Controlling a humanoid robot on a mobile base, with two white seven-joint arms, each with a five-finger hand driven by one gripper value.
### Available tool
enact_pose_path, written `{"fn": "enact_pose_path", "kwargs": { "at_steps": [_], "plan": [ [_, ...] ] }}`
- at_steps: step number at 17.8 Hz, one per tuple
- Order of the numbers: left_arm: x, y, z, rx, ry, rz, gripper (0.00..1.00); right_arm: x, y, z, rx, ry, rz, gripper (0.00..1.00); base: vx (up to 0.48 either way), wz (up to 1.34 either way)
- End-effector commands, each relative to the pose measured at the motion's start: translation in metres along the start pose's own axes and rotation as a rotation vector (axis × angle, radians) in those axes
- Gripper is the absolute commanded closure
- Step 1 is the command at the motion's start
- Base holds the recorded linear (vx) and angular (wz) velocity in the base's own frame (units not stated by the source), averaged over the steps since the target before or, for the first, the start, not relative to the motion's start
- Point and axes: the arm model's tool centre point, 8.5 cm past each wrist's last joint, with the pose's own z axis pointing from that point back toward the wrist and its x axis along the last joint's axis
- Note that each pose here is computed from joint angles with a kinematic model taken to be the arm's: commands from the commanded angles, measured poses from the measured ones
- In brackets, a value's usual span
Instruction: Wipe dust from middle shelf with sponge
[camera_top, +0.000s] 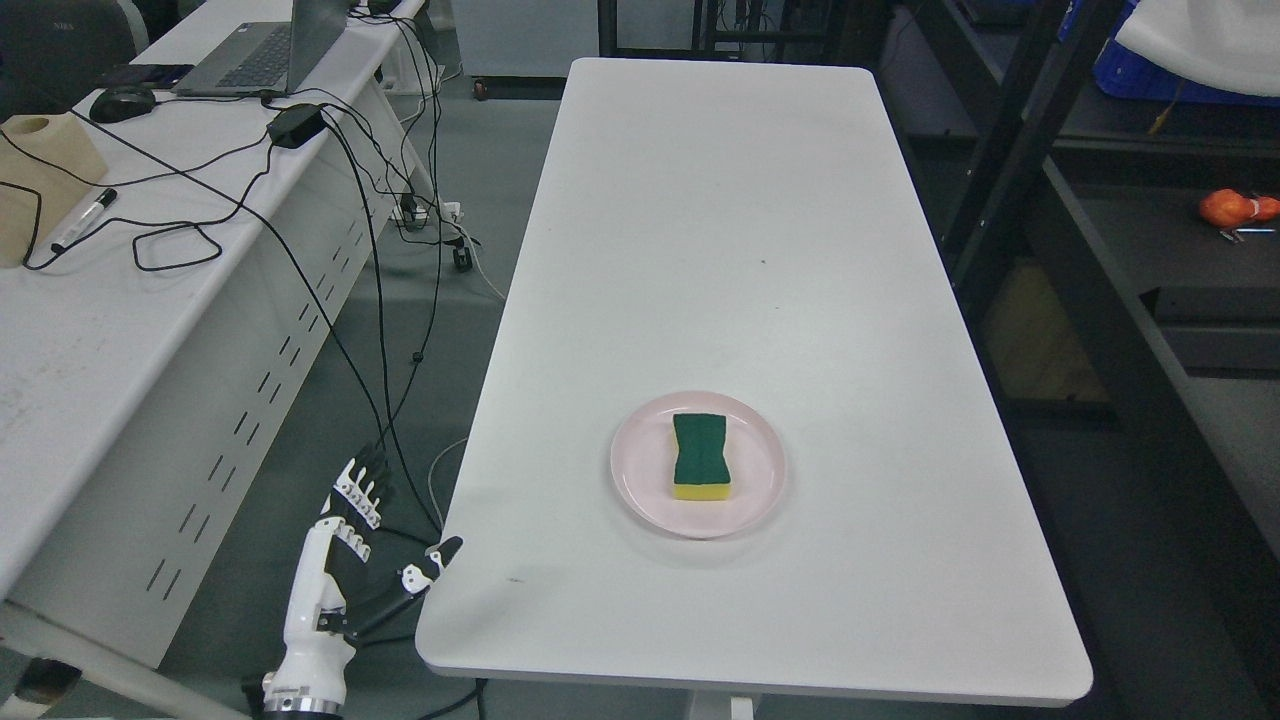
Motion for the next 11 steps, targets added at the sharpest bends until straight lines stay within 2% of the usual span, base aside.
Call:
{"fn": "enact_pose_path", "kwargs": {
  "at_steps": [1, 11],
  "plan": [
    [0.003, 0.008, -0.002, 0.004, -0.001, -0.019, 0.01, 0.003, -0.010, -0.001, -0.015, 0.048, 0.003, 0.00, 0.049, -0.15],
    [0.009, 0.022, -0.008, 0.005, -0.017, -0.062, 0.01, 0.002, -0.010, -0.001, -0.015, 0.050, 0.003, 0.00, 0.048, -0.13]
  ]
}}
